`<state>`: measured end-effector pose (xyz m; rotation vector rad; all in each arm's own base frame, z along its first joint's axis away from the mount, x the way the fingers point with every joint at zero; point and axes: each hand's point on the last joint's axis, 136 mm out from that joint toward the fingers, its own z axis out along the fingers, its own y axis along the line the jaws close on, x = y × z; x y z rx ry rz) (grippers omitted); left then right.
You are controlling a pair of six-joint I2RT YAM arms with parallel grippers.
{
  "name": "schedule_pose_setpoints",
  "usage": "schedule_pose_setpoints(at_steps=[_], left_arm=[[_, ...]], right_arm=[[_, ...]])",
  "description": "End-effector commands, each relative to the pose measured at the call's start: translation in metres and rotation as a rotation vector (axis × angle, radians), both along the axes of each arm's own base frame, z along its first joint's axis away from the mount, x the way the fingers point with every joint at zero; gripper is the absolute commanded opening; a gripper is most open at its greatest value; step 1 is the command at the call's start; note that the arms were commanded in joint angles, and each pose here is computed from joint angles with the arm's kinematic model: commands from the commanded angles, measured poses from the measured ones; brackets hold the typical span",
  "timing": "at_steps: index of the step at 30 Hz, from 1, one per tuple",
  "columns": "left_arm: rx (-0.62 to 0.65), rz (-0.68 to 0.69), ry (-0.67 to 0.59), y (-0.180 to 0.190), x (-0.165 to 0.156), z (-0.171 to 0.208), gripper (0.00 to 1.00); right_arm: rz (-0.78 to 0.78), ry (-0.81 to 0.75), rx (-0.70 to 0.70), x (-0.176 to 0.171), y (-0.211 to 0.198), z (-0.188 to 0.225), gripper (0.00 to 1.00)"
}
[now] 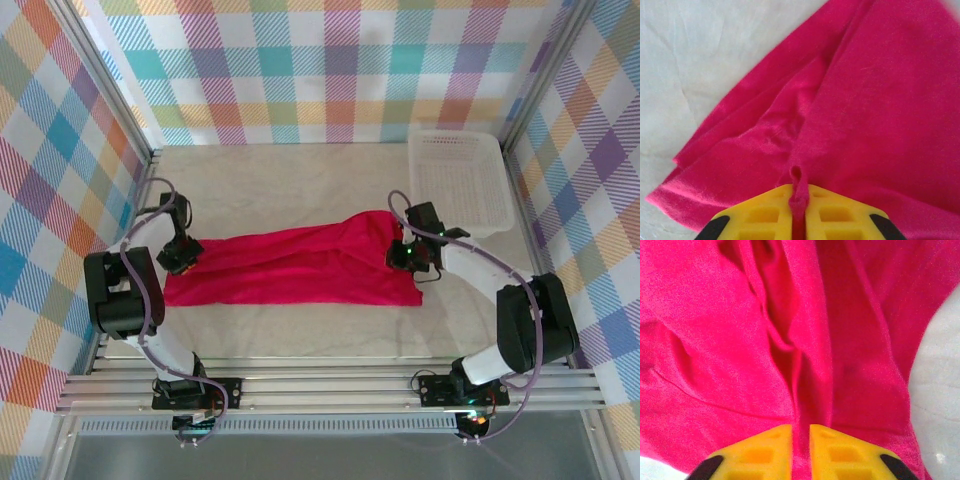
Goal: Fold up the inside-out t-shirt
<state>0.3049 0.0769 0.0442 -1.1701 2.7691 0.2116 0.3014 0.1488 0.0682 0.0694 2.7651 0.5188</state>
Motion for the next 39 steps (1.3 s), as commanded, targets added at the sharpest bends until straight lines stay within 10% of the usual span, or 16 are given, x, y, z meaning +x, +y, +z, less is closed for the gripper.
schedule_pose_setpoints(at_steps=[1, 7, 28, 35, 39], left_arm=[[0.021, 0.057, 0.005, 0.009, -0.005, -0.012, 0.18], [0.054, 0.054, -0.082, 0.013, 0.016, 0.026, 0.61], [0.037, -0.061, -0.139, -0.026, 0.028, 0.045, 0.60], [0.042, -0.071, -0.125, -0.025, 0.027, 0.042, 0.59], [0.043, -0.069, -0.127, -0.024, 0.026, 0.043, 0.59]], right_arm=[[-0.045, -0.020, 0.021, 0.004, 0.002, 0.009, 0.14], [-0.014, -0.128, 0.007, 0.029, 0.009, 0.064, 0.34], [0.075, -0.018, -0.003, 0.132, 0.081, 0.005, 0.43], [0.112, -0.023, 0.005, 0.128, 0.092, 0.012, 0.02], [0.132, -0.019, 0.020, 0.110, 0.094, 0.029, 0.00]])
